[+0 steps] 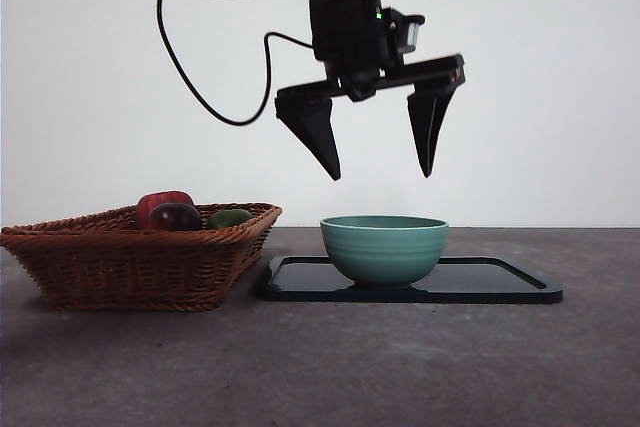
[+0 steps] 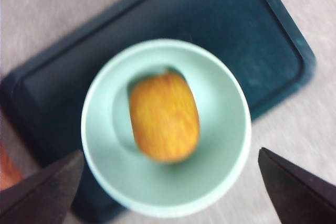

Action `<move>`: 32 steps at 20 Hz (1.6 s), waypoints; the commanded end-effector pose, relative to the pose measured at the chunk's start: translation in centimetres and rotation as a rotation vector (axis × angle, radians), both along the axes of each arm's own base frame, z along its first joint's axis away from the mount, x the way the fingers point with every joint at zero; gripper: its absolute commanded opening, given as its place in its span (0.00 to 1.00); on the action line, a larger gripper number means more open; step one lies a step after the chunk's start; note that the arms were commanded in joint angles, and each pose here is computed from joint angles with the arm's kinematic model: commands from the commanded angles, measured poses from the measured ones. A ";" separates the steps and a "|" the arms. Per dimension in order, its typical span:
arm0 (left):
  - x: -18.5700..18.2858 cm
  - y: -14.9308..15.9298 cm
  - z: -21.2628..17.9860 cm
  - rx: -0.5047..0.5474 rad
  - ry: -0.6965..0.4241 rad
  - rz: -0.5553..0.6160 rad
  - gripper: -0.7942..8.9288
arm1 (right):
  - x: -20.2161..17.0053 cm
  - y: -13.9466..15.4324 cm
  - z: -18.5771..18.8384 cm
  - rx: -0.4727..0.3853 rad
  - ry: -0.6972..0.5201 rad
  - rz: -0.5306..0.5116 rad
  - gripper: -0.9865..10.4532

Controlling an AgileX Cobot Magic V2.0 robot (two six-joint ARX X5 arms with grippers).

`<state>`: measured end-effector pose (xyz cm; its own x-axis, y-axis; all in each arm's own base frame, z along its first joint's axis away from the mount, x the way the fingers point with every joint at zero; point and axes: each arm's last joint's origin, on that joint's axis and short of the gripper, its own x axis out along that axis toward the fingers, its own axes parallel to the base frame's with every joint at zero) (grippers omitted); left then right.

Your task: Pick up the wifruite, put it on the bowl, pick up the plate, put it on desk

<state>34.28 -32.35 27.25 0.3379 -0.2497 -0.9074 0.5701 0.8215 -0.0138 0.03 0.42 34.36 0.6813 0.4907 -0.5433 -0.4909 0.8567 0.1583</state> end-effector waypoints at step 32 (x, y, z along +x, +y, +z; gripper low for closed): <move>2.2 -2.6 -7.5 0.072 0.036 -0.081 0.36 | -0.1 -0.1 0.1 0.008 0.012 0.006 0.68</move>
<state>36.43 -34.21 20.57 0.2937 -0.2064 -0.9334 0.6133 0.7896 0.0184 -0.08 0.38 34.20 0.6684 0.4900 -0.5596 -0.4916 0.8556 0.1621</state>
